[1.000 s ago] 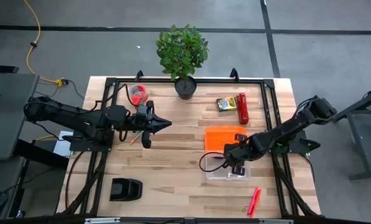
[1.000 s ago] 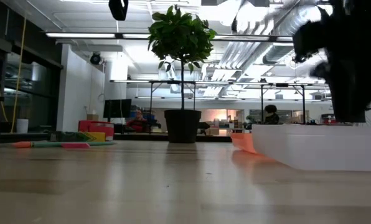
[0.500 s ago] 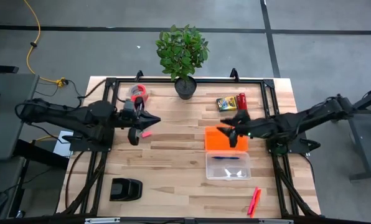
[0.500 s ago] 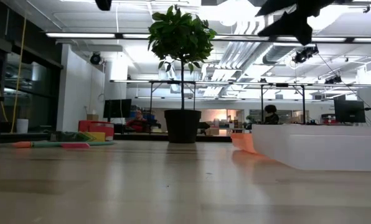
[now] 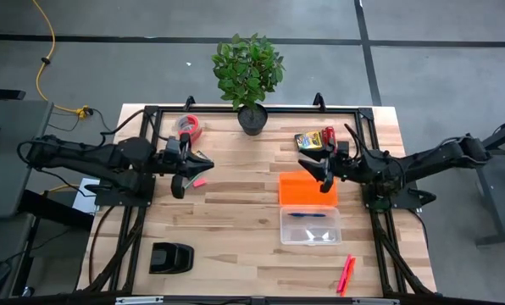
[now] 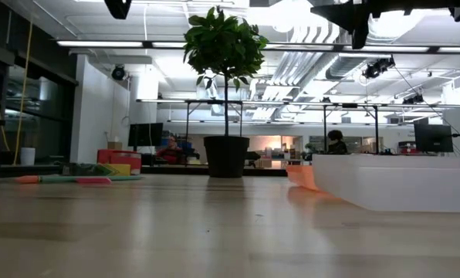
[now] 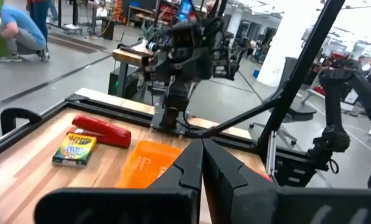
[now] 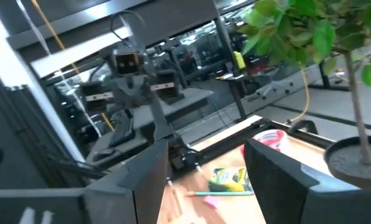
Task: Pack school essentials
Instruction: Put the left orange crayon box into the orange supply box
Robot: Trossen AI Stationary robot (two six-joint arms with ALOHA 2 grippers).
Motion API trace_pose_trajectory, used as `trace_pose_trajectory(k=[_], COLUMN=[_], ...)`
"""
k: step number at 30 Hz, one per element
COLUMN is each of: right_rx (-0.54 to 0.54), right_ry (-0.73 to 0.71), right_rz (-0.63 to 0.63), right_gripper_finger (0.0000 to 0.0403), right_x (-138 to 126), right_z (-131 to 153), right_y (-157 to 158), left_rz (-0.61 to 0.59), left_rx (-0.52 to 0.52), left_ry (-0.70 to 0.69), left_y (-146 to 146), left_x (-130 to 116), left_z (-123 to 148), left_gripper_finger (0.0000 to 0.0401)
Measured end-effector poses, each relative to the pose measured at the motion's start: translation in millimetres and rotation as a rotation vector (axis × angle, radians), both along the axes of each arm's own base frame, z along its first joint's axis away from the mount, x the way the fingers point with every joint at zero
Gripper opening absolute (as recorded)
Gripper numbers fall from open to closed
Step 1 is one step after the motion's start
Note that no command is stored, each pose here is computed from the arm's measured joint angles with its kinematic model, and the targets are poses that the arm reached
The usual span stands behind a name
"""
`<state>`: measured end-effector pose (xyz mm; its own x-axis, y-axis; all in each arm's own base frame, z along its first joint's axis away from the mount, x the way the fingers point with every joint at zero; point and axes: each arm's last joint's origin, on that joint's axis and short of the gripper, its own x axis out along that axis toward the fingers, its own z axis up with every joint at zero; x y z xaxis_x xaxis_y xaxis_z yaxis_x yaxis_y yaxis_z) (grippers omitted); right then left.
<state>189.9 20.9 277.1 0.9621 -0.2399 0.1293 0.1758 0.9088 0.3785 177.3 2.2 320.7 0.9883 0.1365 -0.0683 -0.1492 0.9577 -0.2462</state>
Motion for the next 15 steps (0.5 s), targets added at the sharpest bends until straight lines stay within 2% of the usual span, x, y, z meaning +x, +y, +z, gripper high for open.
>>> trace_pose_trajectory(k=[4, 7, 11, 15], right_rx=[0.001, 0.016, 0.021, 0.021], right_ry=[0.019, 0.037, 0.046, 0.046], right_rz=[0.0, -0.002, -0.005, -0.005], right_gripper_finger=[0.0204, 0.0204, 0.0204, 0.0204], right_x=[0, 1, 1, 1], right_z=[-2, -4, -5, -5], right_y=[0, 0, 0, 0], left_rz=[0.074, 0.174, 0.33, 0.543], left_rx=[-0.05, -0.102, -0.228, -0.401], left_ry=[-0.003, 0.083, 0.296, 0.588], left_y=[2, 7, 24, 47], left_x=[0, -2, -10, -23], left_z=[0, -10, -34, -66], left_gripper_finger=[0.0003, 0.0021, 0.007, 0.0129])
